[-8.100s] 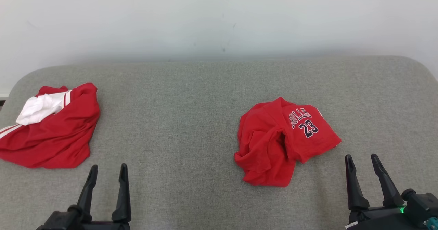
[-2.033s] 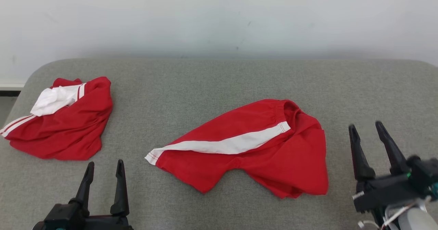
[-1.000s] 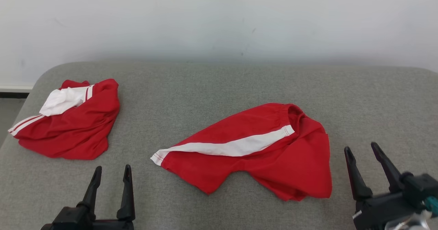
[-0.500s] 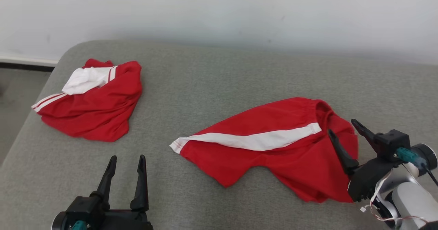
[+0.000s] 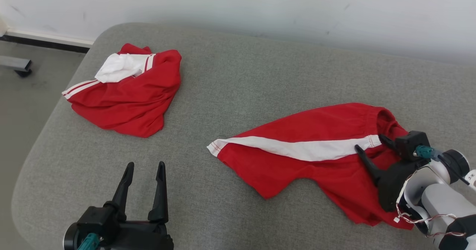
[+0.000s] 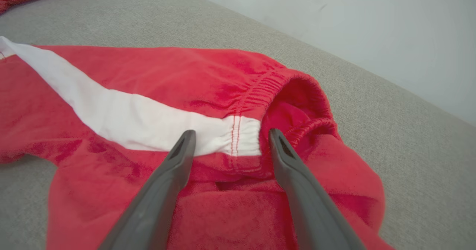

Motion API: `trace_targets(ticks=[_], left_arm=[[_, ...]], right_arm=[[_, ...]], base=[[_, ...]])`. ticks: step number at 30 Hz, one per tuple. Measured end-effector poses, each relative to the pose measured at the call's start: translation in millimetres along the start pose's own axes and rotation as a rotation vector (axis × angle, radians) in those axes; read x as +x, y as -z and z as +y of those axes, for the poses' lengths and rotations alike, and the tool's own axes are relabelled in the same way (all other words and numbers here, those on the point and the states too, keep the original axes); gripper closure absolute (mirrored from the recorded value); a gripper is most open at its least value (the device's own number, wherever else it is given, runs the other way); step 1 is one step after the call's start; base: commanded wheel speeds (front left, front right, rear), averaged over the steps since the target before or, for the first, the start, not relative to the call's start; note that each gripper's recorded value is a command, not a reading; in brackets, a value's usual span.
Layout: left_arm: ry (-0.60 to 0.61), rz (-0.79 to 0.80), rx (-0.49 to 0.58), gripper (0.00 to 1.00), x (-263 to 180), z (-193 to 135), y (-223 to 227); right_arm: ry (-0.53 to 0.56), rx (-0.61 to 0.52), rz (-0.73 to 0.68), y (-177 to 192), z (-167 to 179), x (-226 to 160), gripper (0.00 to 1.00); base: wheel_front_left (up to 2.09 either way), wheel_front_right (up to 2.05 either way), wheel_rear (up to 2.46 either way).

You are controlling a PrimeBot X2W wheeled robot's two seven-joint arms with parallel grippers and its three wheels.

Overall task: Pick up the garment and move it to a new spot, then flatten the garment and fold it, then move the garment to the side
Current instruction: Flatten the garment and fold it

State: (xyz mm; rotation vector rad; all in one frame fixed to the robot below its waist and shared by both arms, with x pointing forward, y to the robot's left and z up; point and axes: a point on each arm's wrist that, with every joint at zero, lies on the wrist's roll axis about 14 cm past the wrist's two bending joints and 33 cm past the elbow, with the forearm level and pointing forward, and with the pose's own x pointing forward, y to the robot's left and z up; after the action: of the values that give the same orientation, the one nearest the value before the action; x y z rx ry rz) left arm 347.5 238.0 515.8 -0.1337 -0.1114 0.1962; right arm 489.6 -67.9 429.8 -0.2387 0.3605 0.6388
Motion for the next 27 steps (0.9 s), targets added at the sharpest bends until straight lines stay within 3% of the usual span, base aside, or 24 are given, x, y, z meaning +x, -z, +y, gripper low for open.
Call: trace_targets(ticks=[5,6,7,8,13,27], left_arm=[[-0.013,0.011,-0.003,0.0,0,2,3],[-0.017,0.013,-0.002,0.0,0,2,4],[-0.02,0.014,-0.003,0.0,0,3,4],[-0.024,0.014,-0.004,0.0,1,4,4],[-0.028,0.016,-0.004,0.0,2,4,5],[0.001,0.015,-0.016,0.0,7,-7,6]], right_arm=[[-0.018,-0.003,0.034,4,-1,12,0.0],[-0.028,-0.007,0.042,4,1,14,0.07],[-0.036,-0.004,0.044,4,3,16,0.63],[-0.044,0.001,0.043,3,5,18,1.0],[-0.04,-0.008,-0.02,-17,-4,24,1.0],[0.036,-0.089,-0.328,-137,-39,22,1.0]], base=[[0.0,0.0,0.0],[0.0,0.0,0.0],[0.0,0.0,0.0],[0.0,0.0,0.0],[0.0,0.0,0.0],[0.0,0.0,0.0]])
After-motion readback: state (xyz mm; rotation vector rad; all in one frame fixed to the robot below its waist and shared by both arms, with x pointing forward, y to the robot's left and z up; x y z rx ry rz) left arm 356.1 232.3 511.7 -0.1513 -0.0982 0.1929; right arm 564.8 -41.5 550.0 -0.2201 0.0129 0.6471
